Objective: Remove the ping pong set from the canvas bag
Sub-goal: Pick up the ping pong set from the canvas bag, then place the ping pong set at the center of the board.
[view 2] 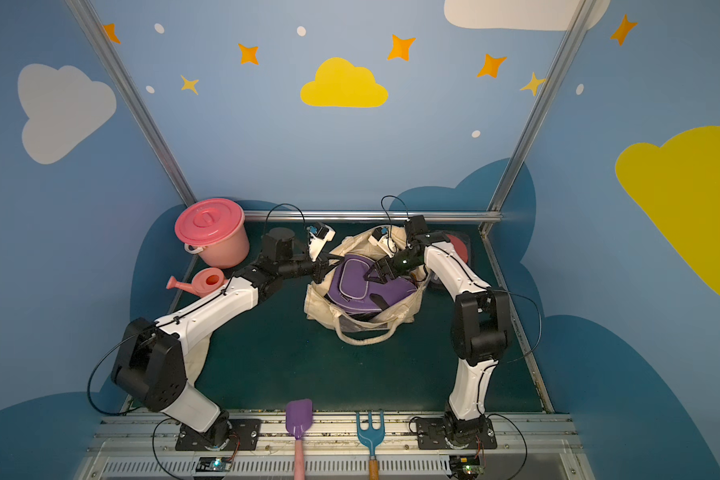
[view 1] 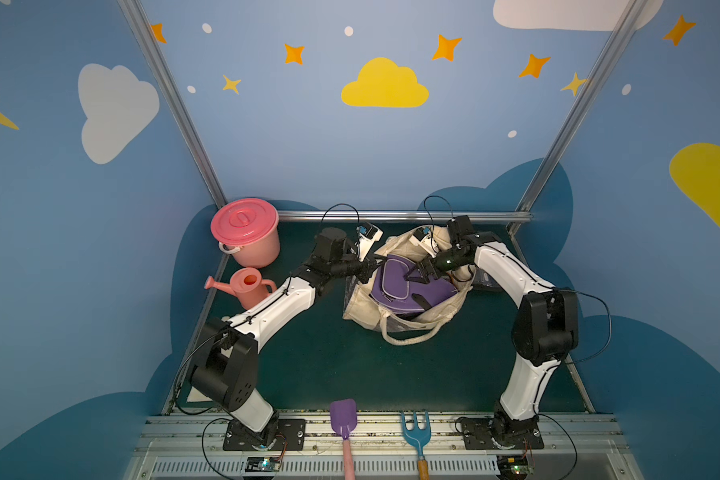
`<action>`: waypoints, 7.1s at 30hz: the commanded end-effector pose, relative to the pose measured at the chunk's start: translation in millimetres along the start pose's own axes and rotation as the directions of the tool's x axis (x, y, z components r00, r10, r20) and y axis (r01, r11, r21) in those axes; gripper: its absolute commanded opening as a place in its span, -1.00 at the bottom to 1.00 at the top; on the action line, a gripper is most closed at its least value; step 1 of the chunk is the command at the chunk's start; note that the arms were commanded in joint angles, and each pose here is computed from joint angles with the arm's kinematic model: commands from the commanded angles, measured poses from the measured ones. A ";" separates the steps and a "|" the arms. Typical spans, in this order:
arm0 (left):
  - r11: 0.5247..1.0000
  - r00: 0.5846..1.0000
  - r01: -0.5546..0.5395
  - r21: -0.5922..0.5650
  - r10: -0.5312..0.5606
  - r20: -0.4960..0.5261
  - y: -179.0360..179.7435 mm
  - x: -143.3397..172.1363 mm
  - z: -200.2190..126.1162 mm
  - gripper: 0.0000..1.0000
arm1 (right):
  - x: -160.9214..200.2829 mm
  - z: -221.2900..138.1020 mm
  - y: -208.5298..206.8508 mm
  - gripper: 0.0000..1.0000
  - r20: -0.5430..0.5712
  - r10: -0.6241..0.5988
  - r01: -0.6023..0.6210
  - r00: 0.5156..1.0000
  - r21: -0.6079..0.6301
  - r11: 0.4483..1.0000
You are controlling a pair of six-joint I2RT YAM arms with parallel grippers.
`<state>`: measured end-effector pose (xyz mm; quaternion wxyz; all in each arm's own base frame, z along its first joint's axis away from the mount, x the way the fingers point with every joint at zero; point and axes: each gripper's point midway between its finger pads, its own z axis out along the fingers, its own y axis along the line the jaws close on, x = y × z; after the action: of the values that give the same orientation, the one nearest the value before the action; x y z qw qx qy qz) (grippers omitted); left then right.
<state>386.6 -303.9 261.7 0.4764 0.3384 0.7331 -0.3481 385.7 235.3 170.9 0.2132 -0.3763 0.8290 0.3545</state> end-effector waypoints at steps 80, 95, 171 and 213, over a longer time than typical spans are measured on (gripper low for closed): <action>0.999 1.000 -0.005 -0.048 0.004 -0.011 -11.8 -20.8 38.4 -0.93 | -24.1 -111.6 30.9 0.17 0.159 0.050 -0.106 0.986 0.364 0.925; 0.976 0.999 -0.048 -0.212 0.051 0.008 13.4 -27.3 11.7 -0.93 | -35.0 -127.5 61.2 -1.00 0.182 0.074 -0.117 0.981 0.240 0.964; 0.949 0.986 0.055 -0.311 -0.003 0.166 73.8 -43.9 -39.9 -0.92 | 294.5 -184.8 -105.3 -1.00 0.382 0.759 -0.613 0.526 0.789 0.028; 0.929 0.983 0.017 -0.371 0.052 0.175 59.6 -61.8 -75.5 -0.93 | 104.2 -227.9 -28.4 0.71 0.342 0.326 -0.447 0.882 0.826 0.344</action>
<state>422.3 -234.9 285.1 0.5428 0.2256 0.7688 -0.2520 325.6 -30.8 216.6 0.2989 0.0802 0.9413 -0.1347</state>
